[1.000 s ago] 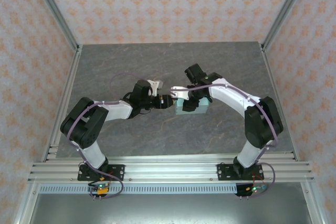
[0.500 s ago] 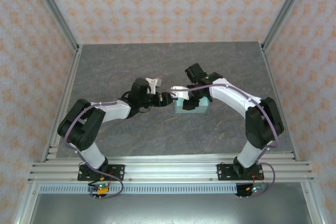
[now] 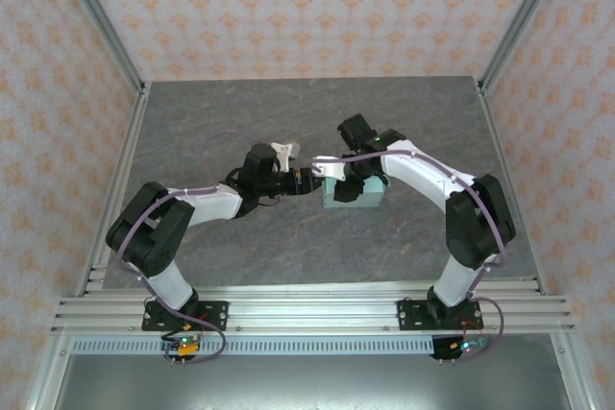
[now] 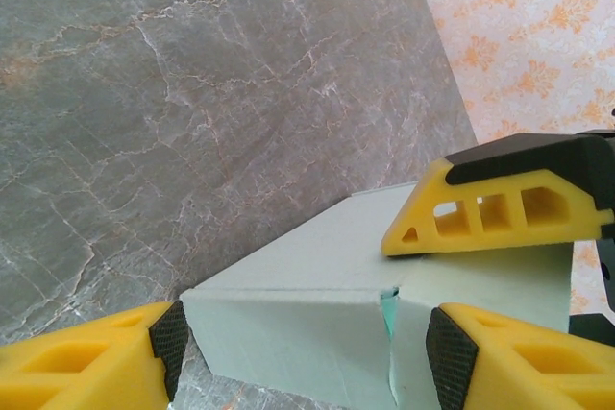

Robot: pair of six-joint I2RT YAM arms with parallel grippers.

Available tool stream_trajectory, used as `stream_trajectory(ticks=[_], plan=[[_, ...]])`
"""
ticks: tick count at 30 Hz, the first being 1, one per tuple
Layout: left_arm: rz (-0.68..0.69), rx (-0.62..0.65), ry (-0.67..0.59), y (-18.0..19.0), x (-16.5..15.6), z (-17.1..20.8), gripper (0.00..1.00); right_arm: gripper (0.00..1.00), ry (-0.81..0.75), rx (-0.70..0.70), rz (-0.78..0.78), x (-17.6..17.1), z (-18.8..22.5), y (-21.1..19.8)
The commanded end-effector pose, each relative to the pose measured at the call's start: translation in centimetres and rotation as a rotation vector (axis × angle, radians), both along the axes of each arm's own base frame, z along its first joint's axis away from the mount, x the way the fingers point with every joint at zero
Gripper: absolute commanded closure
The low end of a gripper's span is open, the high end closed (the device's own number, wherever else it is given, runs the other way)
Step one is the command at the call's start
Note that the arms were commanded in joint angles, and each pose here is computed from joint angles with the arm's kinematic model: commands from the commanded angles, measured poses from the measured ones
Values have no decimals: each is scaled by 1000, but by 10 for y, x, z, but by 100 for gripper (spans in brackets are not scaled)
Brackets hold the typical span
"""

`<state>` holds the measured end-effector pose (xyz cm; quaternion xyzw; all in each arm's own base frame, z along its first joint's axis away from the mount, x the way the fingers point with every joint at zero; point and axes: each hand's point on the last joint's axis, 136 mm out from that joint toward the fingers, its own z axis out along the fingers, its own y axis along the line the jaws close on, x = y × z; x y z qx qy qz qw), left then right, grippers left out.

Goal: Fold the paper box

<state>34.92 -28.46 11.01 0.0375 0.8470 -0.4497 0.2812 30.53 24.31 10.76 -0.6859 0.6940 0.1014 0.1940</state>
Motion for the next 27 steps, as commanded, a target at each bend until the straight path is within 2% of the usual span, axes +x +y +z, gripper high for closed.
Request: stream_trajectory(ticks=[1,7,14,27], plan=[[-49,-68,-62,-18,-1,24,30,41,-26,46,7,2,10,8],[-53,-76,-57,-20,-1,27,30,40,27,41,11,-2,10,6],[-56,-39,-47,-17,-4,20,30,29,77,20,35,-13,11,-1],[-67,-3,-26,-10,-10,6,30,29,219,-140,-20,-22,-1,-36]])
